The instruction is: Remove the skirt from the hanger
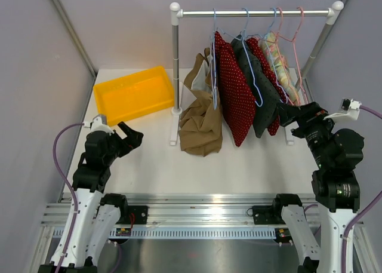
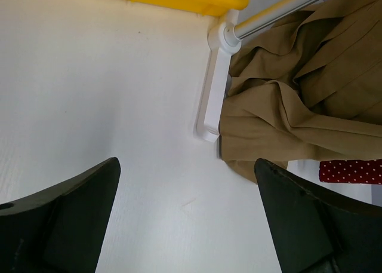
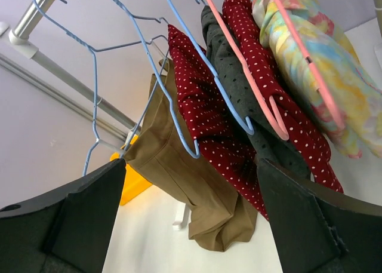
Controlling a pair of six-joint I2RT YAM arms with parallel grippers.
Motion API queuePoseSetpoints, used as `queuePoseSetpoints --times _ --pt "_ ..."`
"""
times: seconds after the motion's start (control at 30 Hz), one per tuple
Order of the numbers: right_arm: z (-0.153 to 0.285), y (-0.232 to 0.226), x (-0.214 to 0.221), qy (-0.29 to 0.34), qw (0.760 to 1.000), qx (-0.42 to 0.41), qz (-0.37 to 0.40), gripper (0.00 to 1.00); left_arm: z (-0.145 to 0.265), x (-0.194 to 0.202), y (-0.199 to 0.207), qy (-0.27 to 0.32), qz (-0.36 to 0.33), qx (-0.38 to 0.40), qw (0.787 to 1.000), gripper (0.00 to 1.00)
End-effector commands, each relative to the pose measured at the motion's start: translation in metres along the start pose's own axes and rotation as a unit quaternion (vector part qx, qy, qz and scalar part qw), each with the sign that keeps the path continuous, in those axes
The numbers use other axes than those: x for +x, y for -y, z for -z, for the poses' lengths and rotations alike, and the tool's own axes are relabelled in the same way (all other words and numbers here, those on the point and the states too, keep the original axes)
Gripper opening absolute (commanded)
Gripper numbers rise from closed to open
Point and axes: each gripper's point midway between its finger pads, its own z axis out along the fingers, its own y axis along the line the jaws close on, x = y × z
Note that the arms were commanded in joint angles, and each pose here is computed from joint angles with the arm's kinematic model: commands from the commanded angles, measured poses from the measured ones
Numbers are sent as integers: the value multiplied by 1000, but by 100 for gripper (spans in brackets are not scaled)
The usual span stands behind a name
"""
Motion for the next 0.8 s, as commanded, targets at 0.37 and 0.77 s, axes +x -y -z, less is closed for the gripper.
queuePoseSetpoints --times 0.37,0.77 --pt "-10 -9 -42 56 991 -6 124 99 5 -2 5 28 -18 9 999 99" --pt "-138 10 -74 -7 990 77 117 97 10 9 23 13 -29 57 998 99"
